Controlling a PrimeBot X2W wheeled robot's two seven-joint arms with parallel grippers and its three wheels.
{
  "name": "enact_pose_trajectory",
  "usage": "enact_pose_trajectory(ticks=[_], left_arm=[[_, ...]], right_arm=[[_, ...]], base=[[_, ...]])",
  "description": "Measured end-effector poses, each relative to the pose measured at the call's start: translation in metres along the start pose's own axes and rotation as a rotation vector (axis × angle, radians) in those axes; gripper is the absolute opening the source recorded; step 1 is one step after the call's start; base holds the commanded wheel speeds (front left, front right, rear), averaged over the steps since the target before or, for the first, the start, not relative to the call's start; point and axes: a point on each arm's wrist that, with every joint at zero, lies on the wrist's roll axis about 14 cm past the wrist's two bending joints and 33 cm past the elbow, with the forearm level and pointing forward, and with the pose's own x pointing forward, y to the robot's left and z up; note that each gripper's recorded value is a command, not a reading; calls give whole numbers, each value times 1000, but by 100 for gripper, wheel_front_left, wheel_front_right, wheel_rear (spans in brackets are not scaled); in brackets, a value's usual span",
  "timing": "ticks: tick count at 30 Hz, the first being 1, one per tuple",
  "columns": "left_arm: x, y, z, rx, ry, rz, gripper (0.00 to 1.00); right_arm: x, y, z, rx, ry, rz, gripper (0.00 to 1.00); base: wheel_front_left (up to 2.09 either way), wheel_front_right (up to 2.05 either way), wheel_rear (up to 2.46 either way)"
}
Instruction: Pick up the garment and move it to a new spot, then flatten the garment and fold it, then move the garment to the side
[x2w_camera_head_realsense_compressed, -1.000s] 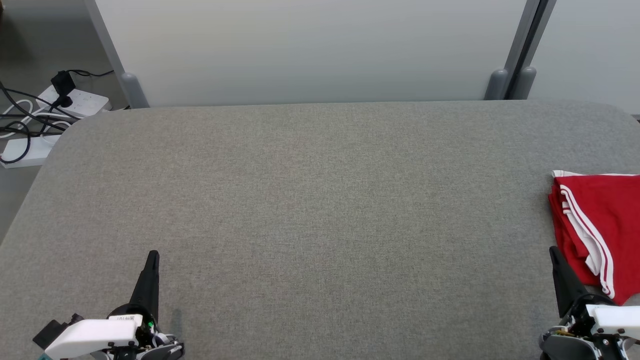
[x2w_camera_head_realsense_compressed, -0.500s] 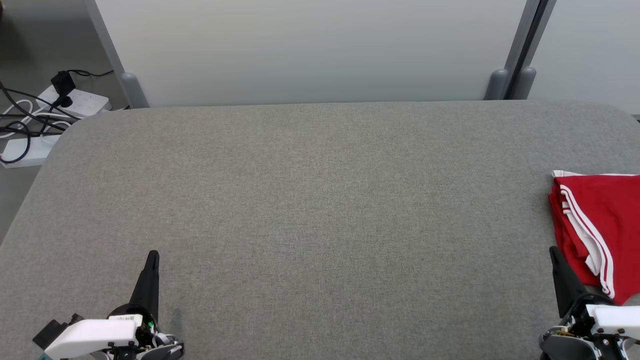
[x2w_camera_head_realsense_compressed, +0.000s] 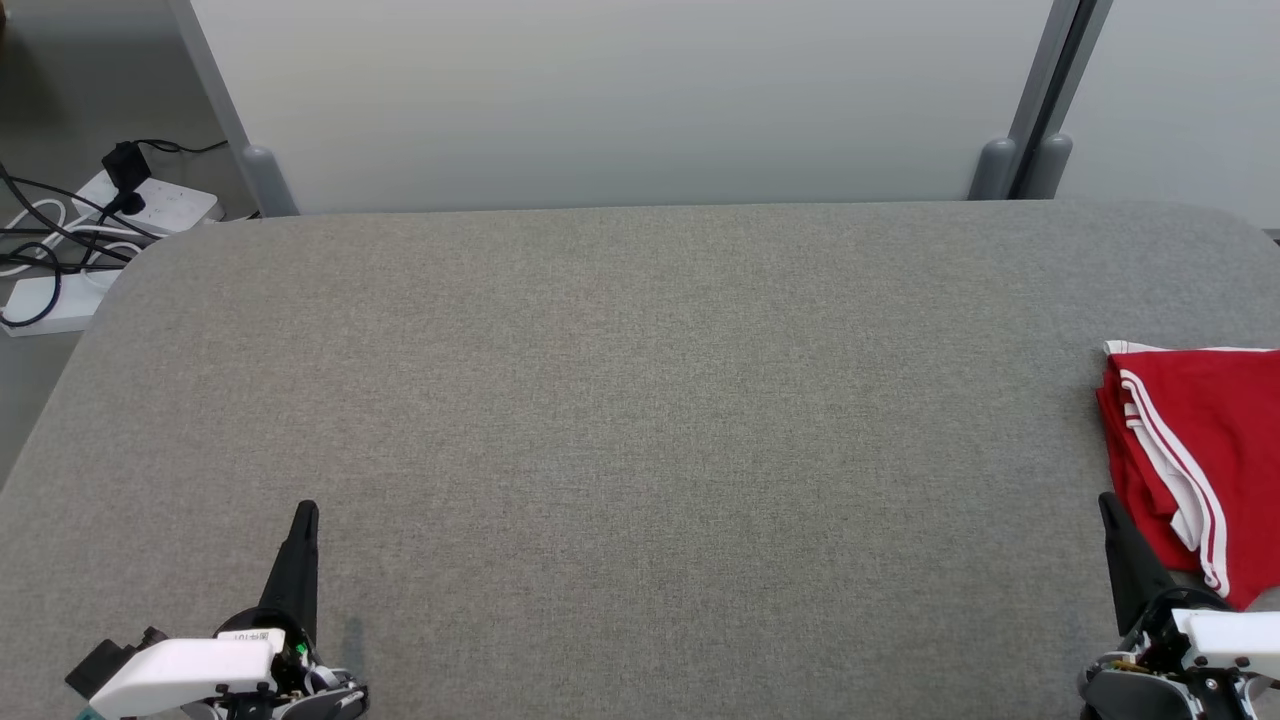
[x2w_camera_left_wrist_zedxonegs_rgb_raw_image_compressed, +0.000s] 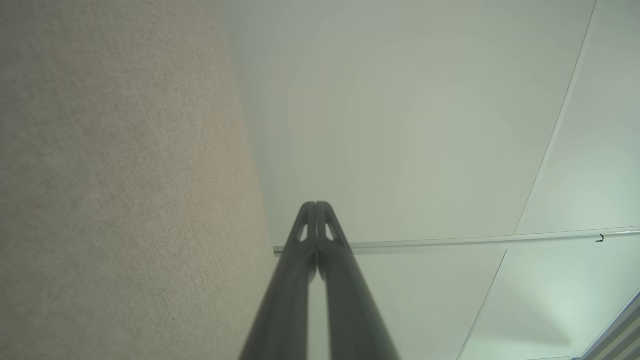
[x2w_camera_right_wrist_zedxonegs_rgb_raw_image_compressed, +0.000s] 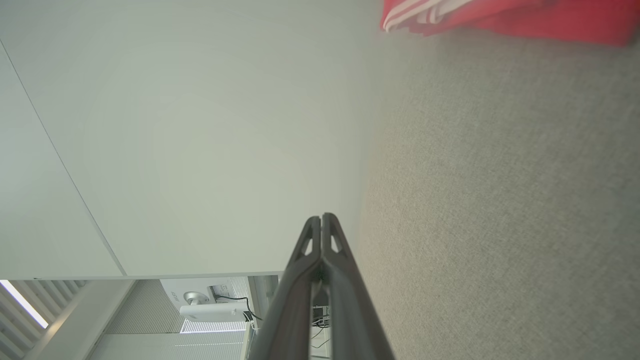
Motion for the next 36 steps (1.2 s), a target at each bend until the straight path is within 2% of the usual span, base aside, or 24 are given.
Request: enact_pose_trajectory(ticks=[36], left_arm=[[0,0,0,0,0,0,0]], right_arm=[[0,0,0,0,0,0,0]], base=[[0,0,0]])
